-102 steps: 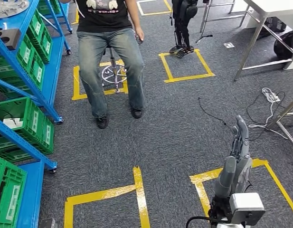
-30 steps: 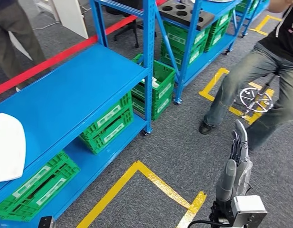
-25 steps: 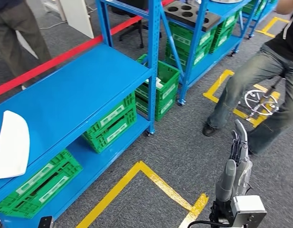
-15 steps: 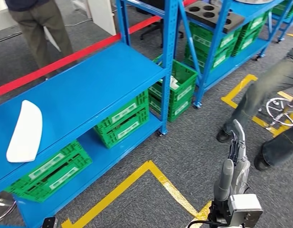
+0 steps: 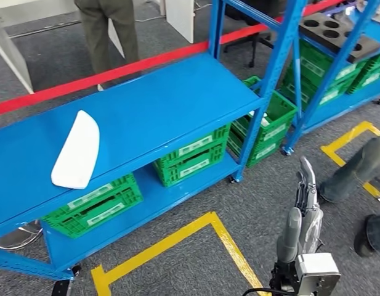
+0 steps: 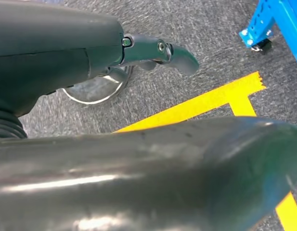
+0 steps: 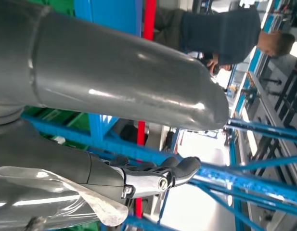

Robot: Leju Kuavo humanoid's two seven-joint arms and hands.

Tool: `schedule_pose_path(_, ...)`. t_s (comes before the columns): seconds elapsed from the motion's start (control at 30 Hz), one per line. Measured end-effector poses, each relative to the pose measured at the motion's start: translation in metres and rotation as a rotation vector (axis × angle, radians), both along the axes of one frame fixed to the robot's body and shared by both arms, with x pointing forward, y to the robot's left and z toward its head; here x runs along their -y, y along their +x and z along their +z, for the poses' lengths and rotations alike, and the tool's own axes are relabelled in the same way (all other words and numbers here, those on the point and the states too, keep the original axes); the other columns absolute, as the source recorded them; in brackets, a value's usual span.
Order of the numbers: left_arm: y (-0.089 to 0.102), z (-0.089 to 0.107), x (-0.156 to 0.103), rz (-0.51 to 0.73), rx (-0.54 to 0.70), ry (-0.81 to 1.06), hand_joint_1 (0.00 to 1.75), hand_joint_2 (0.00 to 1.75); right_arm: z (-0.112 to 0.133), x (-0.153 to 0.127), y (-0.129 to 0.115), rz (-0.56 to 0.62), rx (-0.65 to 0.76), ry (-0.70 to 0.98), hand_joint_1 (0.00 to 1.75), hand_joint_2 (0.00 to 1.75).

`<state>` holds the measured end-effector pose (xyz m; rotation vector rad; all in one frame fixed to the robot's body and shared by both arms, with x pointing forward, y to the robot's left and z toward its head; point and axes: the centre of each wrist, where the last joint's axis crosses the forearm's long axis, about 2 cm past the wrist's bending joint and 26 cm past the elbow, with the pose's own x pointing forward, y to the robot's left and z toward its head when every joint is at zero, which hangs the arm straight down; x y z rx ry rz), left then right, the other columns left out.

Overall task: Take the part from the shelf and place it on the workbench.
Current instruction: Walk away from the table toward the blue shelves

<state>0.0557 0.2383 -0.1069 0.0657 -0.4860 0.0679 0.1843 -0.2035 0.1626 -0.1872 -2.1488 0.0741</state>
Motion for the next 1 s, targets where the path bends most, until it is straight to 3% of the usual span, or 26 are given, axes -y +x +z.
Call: schedule_pose_path(1.0, 0.0006, -0.0005, -0.0059, -0.006, 0.01, 0.012, 0.0, 0.0, -0.0006, 0.0, -0.0008, -0.004, 0.0, 0.007, 0.0, 0.0)
